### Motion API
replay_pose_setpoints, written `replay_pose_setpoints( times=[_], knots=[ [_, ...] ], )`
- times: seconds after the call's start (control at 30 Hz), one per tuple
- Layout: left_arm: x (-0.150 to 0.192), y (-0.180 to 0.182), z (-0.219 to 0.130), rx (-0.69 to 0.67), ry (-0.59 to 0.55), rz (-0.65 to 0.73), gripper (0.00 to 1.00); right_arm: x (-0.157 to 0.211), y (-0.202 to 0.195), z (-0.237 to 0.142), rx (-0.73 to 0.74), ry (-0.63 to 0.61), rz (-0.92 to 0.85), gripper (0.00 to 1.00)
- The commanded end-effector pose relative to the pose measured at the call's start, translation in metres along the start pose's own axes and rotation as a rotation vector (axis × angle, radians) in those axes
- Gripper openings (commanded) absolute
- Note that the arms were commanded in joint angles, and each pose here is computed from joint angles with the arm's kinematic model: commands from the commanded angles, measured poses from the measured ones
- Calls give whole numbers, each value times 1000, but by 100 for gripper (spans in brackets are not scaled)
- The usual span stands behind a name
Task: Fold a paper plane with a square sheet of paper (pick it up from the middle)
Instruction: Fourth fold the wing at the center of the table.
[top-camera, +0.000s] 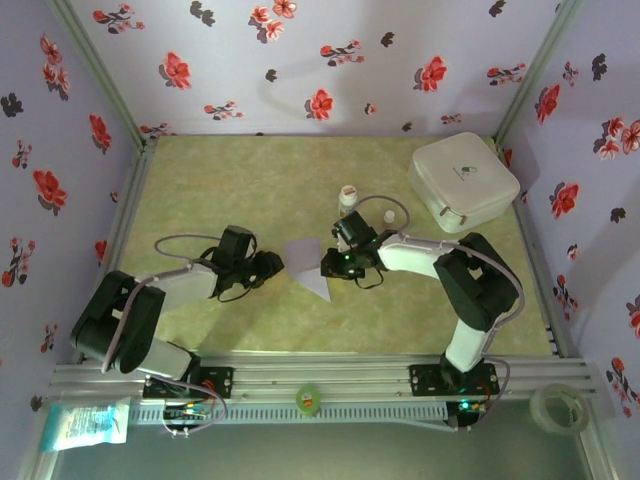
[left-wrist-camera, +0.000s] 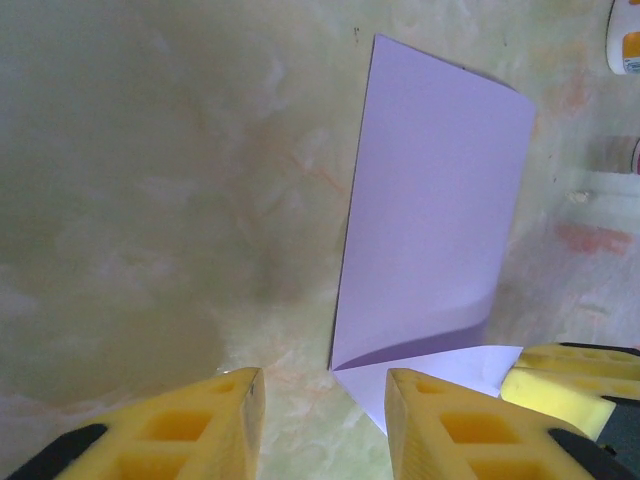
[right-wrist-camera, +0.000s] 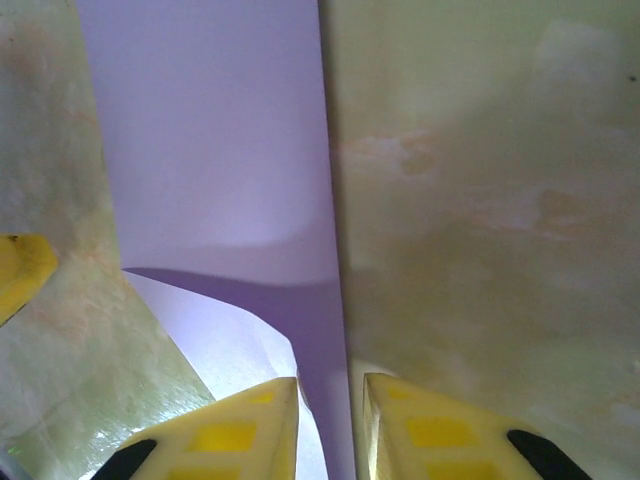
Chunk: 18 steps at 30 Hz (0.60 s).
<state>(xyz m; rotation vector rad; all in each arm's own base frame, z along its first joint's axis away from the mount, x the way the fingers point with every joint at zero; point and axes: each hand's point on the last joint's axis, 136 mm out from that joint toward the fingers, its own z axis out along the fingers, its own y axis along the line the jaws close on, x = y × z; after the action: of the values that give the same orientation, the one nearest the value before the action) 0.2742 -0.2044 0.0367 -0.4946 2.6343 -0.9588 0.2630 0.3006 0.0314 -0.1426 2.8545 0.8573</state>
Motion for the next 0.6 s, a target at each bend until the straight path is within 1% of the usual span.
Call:
replay_pose_setpoints(
  times=[0.0, 0.17, 0.27, 0.43, 0.57],
  knots=[
    [-8, -9, 0, 28, -3, 1, 37, -8, 12, 2, -44, -12, 1, 21],
    [-7, -6, 2, 15, 4, -2, 36, -9, 11, 5, -47, -17, 1, 15],
    [-7, -5, 3, 9, 9, -5, 36, -10, 15, 2, -71, -32, -3, 10],
    [-9, -8, 4, 11, 7, -3, 36, -9, 14, -5, -66, -42, -17, 4],
    [-13, -14, 3, 24, -1, -5, 39, -6, 18, -8, -95, -43, -21, 1]
  ],
)
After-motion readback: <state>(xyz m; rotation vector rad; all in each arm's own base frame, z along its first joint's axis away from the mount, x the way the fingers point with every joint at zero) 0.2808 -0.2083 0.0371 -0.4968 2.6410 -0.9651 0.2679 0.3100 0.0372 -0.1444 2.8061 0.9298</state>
